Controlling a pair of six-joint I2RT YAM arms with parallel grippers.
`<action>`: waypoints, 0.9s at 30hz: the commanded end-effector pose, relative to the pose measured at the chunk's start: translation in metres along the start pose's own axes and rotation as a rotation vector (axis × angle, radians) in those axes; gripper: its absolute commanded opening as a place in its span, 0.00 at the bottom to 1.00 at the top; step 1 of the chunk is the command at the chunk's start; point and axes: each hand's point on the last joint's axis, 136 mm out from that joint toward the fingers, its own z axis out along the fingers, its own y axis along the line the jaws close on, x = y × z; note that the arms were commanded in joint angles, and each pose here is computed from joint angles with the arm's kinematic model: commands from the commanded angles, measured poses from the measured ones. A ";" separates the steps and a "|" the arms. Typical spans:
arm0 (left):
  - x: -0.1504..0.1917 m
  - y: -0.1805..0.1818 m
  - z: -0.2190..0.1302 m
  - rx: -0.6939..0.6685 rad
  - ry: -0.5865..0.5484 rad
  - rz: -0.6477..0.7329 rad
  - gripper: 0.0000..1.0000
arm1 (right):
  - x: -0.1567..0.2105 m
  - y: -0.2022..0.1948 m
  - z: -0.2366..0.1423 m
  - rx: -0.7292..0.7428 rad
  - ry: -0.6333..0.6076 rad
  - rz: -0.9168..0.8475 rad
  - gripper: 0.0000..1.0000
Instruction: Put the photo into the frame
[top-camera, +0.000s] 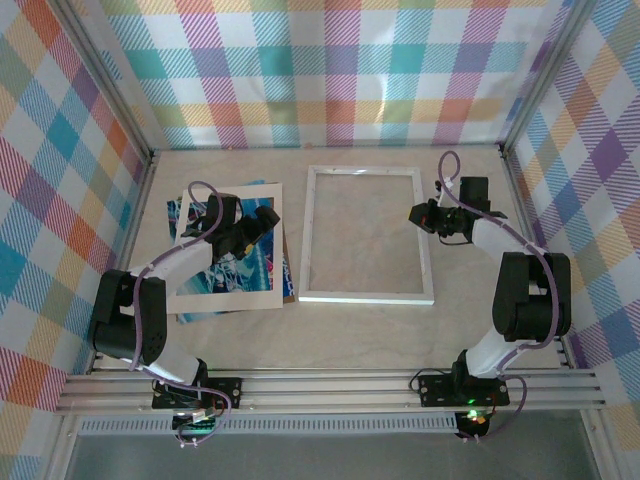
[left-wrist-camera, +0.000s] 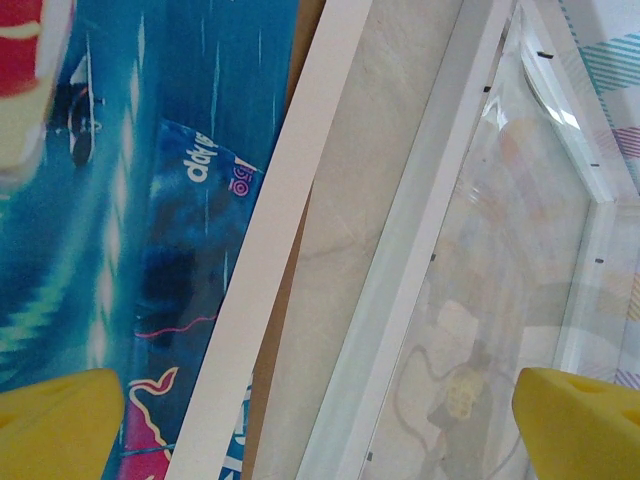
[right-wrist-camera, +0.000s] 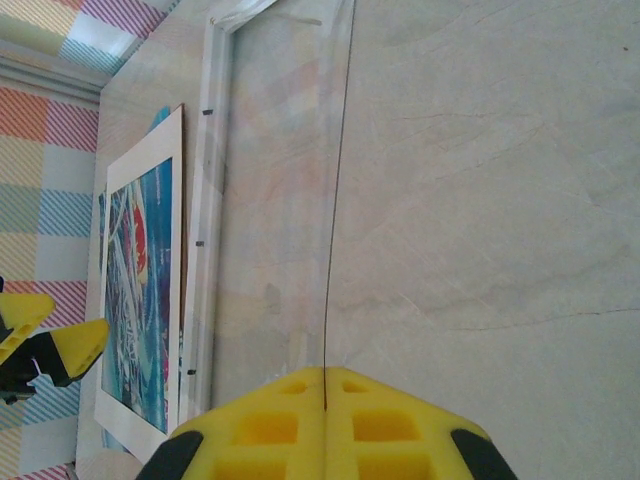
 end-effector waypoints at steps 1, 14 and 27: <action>0.002 -0.006 0.000 0.014 0.001 0.028 1.00 | -0.009 0.015 -0.009 -0.034 -0.015 -0.041 0.00; 0.004 -0.004 0.001 0.013 0.003 0.028 1.00 | -0.011 0.014 -0.011 -0.025 -0.016 -0.039 0.00; 0.004 -0.004 0.001 0.012 0.002 0.027 1.00 | -0.016 0.018 -0.014 -0.023 -0.013 -0.061 0.00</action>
